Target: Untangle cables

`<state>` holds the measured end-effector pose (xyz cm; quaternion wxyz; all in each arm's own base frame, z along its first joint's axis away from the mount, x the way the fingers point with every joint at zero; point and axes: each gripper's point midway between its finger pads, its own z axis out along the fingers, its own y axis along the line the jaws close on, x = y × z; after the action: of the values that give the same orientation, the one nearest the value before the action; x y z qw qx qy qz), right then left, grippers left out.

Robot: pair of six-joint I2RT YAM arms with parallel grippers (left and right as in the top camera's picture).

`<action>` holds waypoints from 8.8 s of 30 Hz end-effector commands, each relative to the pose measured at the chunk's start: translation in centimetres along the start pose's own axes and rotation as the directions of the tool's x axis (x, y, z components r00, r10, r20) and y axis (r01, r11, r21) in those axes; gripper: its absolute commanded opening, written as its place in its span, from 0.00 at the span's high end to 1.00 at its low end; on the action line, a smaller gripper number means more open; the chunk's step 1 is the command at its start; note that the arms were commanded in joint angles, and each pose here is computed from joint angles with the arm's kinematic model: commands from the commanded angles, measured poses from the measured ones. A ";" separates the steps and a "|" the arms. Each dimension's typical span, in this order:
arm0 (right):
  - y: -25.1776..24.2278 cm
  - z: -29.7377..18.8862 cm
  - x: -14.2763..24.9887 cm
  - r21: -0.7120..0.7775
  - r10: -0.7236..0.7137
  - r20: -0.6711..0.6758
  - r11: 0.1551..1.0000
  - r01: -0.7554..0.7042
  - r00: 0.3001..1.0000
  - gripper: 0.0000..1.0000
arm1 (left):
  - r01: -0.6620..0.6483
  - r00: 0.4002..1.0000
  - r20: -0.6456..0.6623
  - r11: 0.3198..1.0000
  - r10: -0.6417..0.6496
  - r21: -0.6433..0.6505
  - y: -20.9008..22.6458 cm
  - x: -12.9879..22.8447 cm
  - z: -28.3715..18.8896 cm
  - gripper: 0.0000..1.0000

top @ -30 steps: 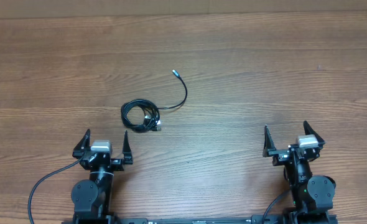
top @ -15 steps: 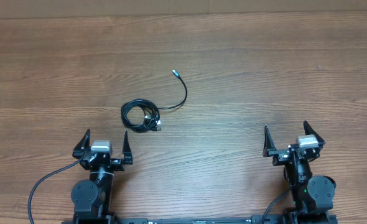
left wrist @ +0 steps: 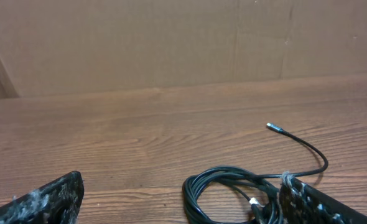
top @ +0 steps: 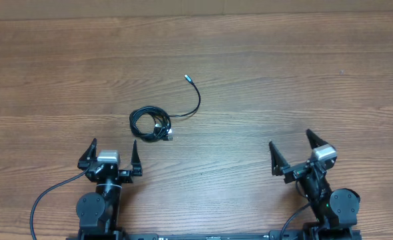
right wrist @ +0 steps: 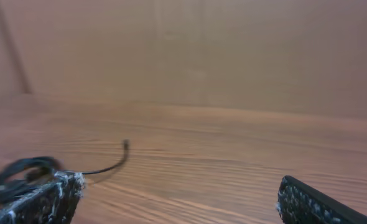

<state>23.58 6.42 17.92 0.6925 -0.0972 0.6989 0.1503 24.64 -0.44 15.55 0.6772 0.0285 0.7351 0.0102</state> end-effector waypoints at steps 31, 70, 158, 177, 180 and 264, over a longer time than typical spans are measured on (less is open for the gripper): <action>1.2 -0.6 -8.3 -0.025 0.264 0.003 0.964 -0.263 0.965 0.00 | 0.120 0.978 -0.198 0.955 -0.066 0.271 -4.5 -6.4 -4.8 0.00; 5.8 8.0 -1.6 0.114 0.468 -0.818 0.701 -0.704 0.333 0.24 | 0.687 0.317 -0.936 0.718 -0.153 0.116 -10.7 -1.7 0.5 0.09; 10.0 12.4 13.1 0.439 0.557 -0.805 0.792 -0.425 0.205 0.00 | 0.654 0.260 -0.956 0.753 -0.135 0.071 -11.0 3.4 3.2 0.95; 10.0 12.4 13.1 0.439 0.557 -0.805 0.791 -0.425 0.205 0.00 | 0.645 0.172 -0.985 0.754 0.017 0.126 -16.3 7.5 3.0 0.89; 10.0 12.4 13.1 0.439 0.557 -0.805 0.791 -0.425 0.205 0.00 | 0.642 0.155 -0.988 0.758 0.020 0.116 -16.5 8.0 2.9 0.89; 9.3 12.6 13.2 0.450 0.562 -0.795 0.798 -0.400 0.227 0.49 | 0.545 -0.083 -0.992 0.829 -0.094 -0.124 -17.1 12.5 5.3 0.96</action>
<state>31.92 20.52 5.79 0.1228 0.1110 0.9588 0.2311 29.33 -14.68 1.44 -0.0483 -0.0835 0.9697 -0.2246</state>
